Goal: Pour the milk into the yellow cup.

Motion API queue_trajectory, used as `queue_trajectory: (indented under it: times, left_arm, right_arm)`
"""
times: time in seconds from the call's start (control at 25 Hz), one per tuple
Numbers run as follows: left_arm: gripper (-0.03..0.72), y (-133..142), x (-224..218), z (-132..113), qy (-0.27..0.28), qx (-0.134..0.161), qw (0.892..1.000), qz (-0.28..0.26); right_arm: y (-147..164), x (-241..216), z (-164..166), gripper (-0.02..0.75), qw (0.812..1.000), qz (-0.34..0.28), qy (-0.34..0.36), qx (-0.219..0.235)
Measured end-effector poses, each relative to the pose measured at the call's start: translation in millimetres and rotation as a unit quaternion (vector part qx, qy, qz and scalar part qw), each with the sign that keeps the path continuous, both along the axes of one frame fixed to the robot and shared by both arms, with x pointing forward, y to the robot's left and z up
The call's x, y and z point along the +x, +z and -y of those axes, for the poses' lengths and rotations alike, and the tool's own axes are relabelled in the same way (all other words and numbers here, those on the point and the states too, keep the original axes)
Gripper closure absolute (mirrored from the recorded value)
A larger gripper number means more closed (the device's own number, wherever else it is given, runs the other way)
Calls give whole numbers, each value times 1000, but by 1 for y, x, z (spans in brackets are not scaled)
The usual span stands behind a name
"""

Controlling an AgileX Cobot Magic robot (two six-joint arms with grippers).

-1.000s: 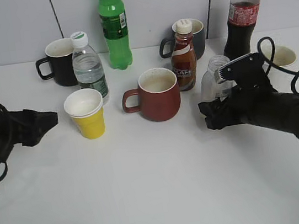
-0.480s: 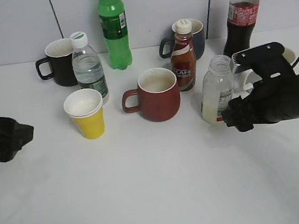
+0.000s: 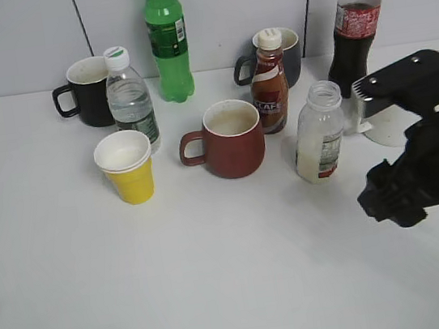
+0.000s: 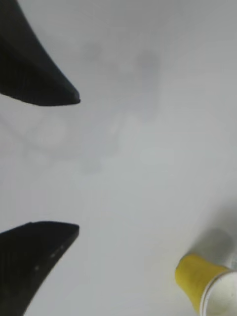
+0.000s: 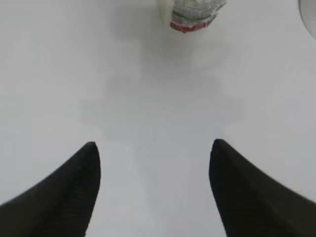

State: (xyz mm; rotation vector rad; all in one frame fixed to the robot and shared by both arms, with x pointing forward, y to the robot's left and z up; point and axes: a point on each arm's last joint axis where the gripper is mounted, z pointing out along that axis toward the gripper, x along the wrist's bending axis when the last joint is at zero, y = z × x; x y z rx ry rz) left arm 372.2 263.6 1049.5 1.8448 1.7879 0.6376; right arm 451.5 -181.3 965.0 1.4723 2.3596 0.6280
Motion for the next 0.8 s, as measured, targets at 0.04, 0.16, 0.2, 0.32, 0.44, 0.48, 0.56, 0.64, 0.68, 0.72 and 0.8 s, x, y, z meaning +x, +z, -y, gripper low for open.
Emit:
queue_trajectory:
  times: [0.04, 0.16, 0.2, 0.32, 0.44, 0.48, 0.56, 0.64, 0.68, 0.72, 0.8]
  left_arm:
    - [136, 12, -13, -5, -22, 3, 1000, 13]
    - [136, 22, -30, -6, -64, -7, 998, 17]
    - [138, 25, -43, -8, -88, -15, 996, 15]
    - [140, 26, -62, -11, -121, -27, 992, 9]
    - [140, 26, -83, -18, -150, -18, 988, 11]
    - [140, 26, -89, -21, -158, -13, 987, 14]
    - [140, 27, -101, -26, -167, -16, 985, 33]
    - [140, 26, -107, -28, -170, -23, 984, 49]
    - [140, 22, -111, -29, -174, -26, 983, 60]
    - [140, 18, -113, -30, -176, -26, 982, 66]
    - [140, 16, -117, -32, -179, -30, 979, 90]
  right_arm:
    - [9, -6, 2, 222, 1000, 3, 1, 0]
    - [35, -26, 14, 222, 1000, 9, 1, -2]
    - [42, -33, 18, 222, 1000, 6, 2, -2]
    - [67, -61, 30, 222, 1000, 10, 14, 17]
    - [87, -89, 43, 222, 998, 29, 22, 46]
    - [94, -100, 48, 222, 997, 42, 24, 59]
    - [99, -119, 59, 222, 996, 55, 28, 69]
    - [97, -138, 70, 222, 995, 63, 31, 72]
    - [95, -148, 75, 223, 994, 70, 34, 75]
    - [94, -157, 81, 223, 993, 81, 38, 80]
    - [91, -173, 90, 223, 989, 107, 46, 89]
